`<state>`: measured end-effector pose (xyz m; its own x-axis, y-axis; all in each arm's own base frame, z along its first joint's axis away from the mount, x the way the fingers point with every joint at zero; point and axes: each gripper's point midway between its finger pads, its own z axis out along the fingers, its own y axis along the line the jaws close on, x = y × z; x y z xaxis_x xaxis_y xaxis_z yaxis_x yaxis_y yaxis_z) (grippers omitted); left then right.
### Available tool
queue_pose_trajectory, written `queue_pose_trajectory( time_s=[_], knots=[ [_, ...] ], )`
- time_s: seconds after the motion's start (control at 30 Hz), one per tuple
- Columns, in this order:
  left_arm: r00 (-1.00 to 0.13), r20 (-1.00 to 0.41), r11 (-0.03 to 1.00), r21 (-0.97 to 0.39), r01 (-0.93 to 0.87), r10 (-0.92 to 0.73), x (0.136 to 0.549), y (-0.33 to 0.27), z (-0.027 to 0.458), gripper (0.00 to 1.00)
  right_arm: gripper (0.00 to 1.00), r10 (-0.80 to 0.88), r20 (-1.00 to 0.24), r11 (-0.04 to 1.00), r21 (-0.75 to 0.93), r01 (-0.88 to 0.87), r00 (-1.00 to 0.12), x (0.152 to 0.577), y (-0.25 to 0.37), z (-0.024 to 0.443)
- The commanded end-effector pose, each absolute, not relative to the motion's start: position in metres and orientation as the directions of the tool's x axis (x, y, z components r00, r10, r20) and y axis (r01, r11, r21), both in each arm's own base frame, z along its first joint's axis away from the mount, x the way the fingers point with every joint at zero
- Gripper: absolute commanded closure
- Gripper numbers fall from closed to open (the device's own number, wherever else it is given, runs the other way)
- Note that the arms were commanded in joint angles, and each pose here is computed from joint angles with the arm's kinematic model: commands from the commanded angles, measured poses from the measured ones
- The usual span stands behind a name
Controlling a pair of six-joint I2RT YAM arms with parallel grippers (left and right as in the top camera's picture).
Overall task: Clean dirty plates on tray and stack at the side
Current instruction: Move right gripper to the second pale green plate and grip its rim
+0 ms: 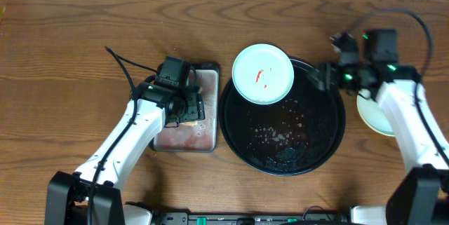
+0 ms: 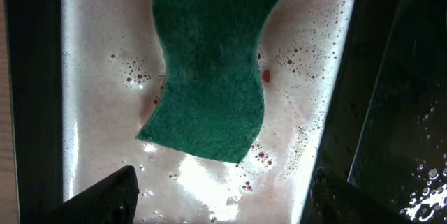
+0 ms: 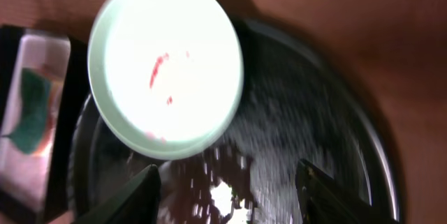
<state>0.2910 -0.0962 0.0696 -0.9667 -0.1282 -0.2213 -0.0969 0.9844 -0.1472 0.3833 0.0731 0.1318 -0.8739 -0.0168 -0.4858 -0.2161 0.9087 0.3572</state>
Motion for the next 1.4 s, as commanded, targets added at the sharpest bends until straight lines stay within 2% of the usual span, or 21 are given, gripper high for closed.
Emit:
queue_pose_trajectory(
  time_s=[0.0, 0.2, 0.4, 0.47, 0.53, 0.6, 0.7, 0.9, 1.07, 1.23, 1.37],
  knots=[
    [-0.969, -0.207, 0.984, -0.142, -0.103, -0.131, 0.287, -0.095, 0.066, 0.20, 0.41, -0.136, -0.500, 0.937, 0.216, -0.275, -0.855, 0.401, 0.081, 0.110],
    [-0.969, -0.207, 0.985, -0.141, -0.103, -0.131, 0.287, -0.095, 0.066, 0.20, 0.61, -0.127, -0.510, 0.946, 0.196, -0.258, -0.851, 0.431, 0.099, 0.069],
    [-0.969, -0.208, 0.985, -0.142, -0.103, -0.131, 0.287, -0.095, 0.066, 0.20, 0.60, -0.083, -0.467, 0.949, 0.231, -0.212, -0.880, 0.439, 0.106, 0.030],
    [-0.969, -0.208, 0.985, -0.142, -0.103, -0.131, 0.287, -0.095, 0.066, 0.20, 0.63, -0.089, -0.451, 0.948, 0.236, -0.215, -0.888, 0.437, 0.109, 0.020],
    [-0.969, -0.208, 0.984, -0.142, -0.103, -0.131, 0.287, -0.095, 0.066, 0.20, 0.71, -0.096, -0.439, 0.947, 0.237, -0.219, -0.893, 0.436, 0.112, 0.014],
    [-0.969, -0.208, 0.985, -0.142, -0.103, -0.131, 0.287, -0.095, 0.066, 0.20, 0.84, -0.102, -0.432, 0.946, 0.238, -0.222, -0.896, 0.435, 0.115, 0.010],
    [-0.969, -0.207, 0.984, -0.142, -0.103, -0.131, 0.287, -0.095, 0.066, 0.20, 0.98, -0.101, -0.430, 0.945, 0.241, -0.222, -0.897, 0.433, 0.117, 0.011],
    [-0.969, -0.207, 0.985, -0.141, -0.103, -0.131, 0.287, -0.095, 0.066, 0.20, 0.99, -0.099, -0.427, 0.948, 0.236, -0.216, -0.899, 0.420, 0.108, 0.043],
    [-0.969, -0.208, 0.985, -0.142, -0.103, -0.131, 0.287, -0.095, 0.066, 0.20, 0.99, -0.076, -0.355, 0.956, 0.240, -0.169, -0.932, 0.381, 0.091, 0.079],
    [-0.967, -0.217, 0.984, -0.145, -0.101, -0.132, 0.290, -0.096, 0.066, 0.20, 0.99, -0.089, -0.227, 0.959, 0.245, -0.146, -0.970, 0.346, 0.089, 0.070],
    [-0.964, -0.237, 0.984, -0.151, -0.090, -0.124, 0.294, -0.097, 0.068, 0.20, 0.99, -0.109, -0.206, 0.957, 0.244, -0.159, -0.973, 0.335, 0.094, 0.053]
  ],
)
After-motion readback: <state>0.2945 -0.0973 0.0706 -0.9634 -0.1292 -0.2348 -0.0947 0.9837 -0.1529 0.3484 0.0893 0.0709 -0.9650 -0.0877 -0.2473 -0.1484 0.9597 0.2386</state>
